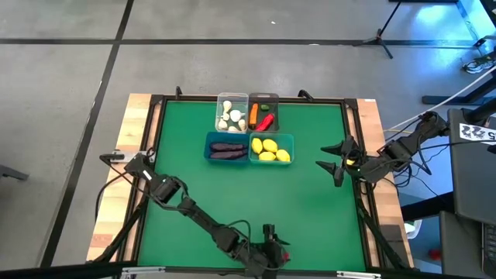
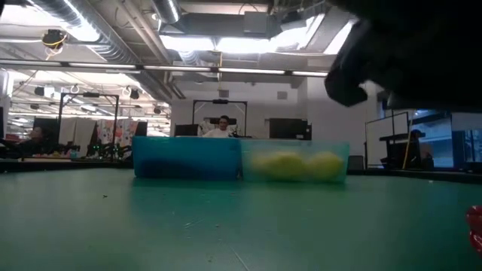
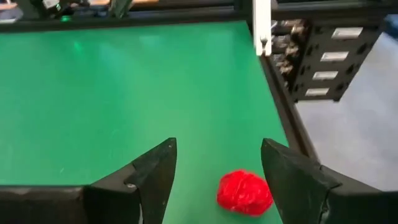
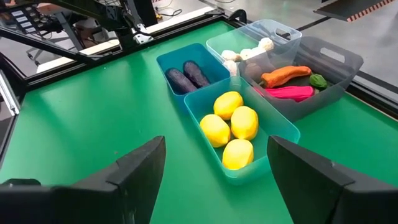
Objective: Sort produce into baskets
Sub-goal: Put the red chili pepper into the black bin
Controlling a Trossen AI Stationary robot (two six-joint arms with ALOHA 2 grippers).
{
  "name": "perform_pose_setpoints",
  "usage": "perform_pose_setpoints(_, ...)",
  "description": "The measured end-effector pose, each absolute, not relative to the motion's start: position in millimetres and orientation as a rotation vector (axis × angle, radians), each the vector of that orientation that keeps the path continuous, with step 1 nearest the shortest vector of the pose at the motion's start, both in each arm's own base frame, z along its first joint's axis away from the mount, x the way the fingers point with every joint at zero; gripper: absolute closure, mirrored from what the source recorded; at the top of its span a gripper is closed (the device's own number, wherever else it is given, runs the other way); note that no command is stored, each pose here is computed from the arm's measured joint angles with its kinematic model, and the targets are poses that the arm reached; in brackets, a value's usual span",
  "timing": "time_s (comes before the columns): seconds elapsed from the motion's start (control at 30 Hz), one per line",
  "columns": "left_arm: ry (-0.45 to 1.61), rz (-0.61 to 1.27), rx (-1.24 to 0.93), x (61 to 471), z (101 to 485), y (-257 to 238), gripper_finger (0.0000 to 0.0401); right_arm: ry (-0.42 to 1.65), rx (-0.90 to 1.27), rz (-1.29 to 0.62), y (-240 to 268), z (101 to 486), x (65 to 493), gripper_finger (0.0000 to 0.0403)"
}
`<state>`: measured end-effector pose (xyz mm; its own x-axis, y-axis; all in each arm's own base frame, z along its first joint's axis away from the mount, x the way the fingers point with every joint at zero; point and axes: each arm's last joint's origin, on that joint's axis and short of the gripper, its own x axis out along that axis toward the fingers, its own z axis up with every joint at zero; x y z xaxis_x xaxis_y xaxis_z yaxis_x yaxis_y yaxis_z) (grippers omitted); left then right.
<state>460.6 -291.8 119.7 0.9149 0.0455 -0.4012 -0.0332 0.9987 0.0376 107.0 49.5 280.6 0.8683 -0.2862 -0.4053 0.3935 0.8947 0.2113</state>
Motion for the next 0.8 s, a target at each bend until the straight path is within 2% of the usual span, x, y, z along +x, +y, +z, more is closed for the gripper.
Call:
perform_pose_setpoints(0.47, 0.435, -0.117, 0.027, 467.5, 115.9, -287.3, 0.0171, 0.379, 0.294, -0.36, 49.5, 280.4, 106.8, 0.0123)
perform_pose_setpoints(0.8, 0.498, -0.152, 0.009, 468.5, 90.0, -285.9, 0.0171, 0.383, 0.285, -0.362, 49.2, 280.0, 106.5, 0.0123)
